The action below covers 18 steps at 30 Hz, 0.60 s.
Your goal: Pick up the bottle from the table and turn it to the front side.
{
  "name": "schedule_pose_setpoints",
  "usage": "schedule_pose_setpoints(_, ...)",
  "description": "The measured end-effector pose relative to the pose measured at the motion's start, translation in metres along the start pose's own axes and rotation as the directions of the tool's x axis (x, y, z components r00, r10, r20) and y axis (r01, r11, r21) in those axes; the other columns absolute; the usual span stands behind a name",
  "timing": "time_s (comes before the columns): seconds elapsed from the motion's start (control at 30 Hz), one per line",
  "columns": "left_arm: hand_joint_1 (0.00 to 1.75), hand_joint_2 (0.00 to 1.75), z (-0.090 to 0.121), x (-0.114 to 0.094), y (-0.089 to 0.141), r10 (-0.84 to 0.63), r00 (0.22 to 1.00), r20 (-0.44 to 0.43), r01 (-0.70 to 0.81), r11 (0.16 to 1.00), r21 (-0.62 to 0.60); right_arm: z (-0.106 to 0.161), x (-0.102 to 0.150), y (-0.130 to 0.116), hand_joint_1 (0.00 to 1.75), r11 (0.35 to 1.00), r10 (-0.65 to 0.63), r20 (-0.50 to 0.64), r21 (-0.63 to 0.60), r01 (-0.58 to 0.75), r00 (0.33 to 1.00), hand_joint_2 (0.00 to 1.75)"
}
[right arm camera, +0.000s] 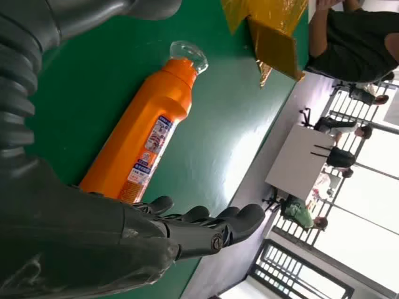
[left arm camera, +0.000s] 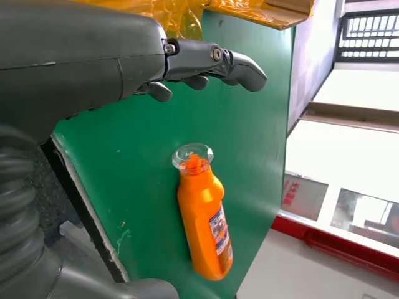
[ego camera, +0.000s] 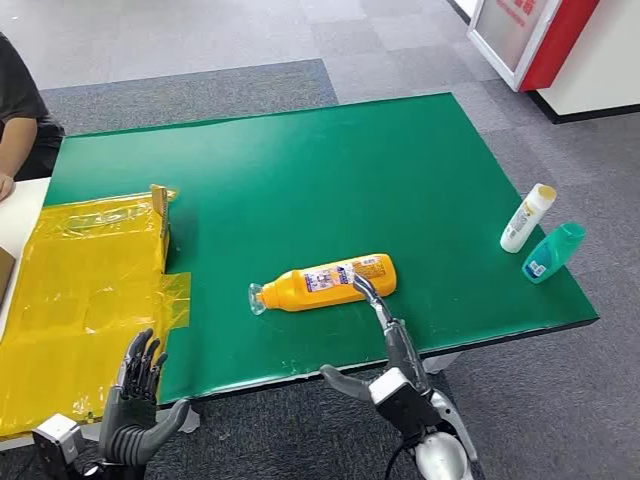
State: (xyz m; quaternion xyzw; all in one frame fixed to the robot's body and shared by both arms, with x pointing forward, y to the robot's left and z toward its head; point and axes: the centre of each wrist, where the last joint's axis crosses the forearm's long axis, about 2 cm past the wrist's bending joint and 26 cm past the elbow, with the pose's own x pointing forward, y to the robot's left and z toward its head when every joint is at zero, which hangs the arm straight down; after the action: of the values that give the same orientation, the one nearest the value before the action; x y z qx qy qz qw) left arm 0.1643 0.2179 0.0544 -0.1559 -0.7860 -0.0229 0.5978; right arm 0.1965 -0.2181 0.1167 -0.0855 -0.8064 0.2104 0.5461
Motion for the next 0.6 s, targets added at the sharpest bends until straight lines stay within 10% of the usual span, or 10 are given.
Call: schedule_pose_setpoints(0.6,0.0,1.75,-0.002,-0.001,0.0,0.008,1.0,0.03,-0.008,1.0,0.013,-0.038,-0.004,-0.02,0.0,0.931,0.361,-0.129,0.105,-0.35,0.923,1.75)
